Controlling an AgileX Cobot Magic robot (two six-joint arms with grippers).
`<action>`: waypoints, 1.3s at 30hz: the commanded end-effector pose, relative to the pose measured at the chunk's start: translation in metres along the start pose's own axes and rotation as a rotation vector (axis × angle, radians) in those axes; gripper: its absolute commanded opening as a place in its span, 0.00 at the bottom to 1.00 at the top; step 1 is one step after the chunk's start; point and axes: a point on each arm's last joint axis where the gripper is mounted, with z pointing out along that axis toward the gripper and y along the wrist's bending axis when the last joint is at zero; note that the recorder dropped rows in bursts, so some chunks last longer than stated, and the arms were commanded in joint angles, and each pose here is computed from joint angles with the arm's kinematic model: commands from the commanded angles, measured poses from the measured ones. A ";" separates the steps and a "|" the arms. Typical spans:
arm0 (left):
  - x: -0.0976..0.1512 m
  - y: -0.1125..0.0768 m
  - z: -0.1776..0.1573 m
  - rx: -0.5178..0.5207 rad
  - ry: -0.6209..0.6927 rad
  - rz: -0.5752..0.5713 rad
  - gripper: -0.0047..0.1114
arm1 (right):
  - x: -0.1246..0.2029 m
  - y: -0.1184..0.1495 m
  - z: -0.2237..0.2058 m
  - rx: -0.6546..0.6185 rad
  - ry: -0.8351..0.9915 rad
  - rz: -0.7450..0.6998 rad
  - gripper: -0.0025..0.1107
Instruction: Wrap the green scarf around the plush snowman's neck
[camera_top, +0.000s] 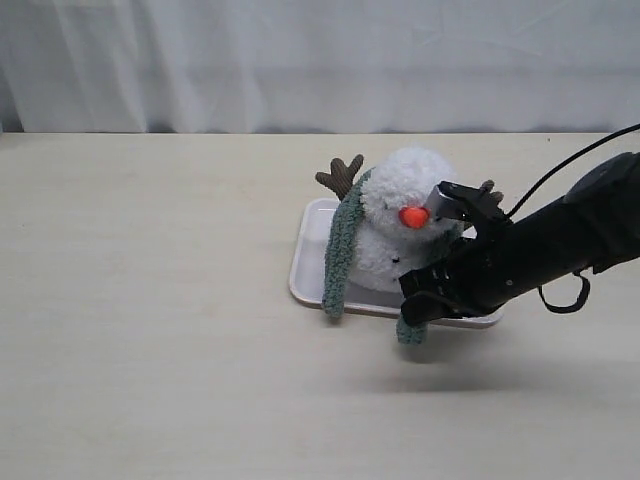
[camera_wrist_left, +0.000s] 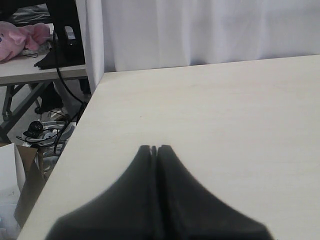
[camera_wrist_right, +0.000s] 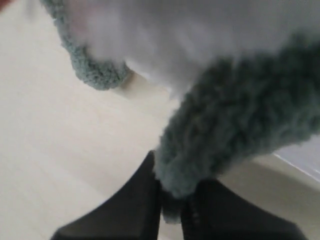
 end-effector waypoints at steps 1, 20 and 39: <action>0.000 0.000 0.000 0.003 -0.008 -0.004 0.04 | -0.002 -0.001 0.004 -0.016 -0.027 -0.010 0.28; 0.000 0.000 0.000 0.003 -0.008 -0.004 0.04 | 0.004 0.008 -0.039 0.160 0.030 0.008 0.61; 0.000 0.000 0.000 0.003 -0.008 -0.004 0.04 | 0.016 0.039 -0.058 -0.057 0.118 -0.052 0.61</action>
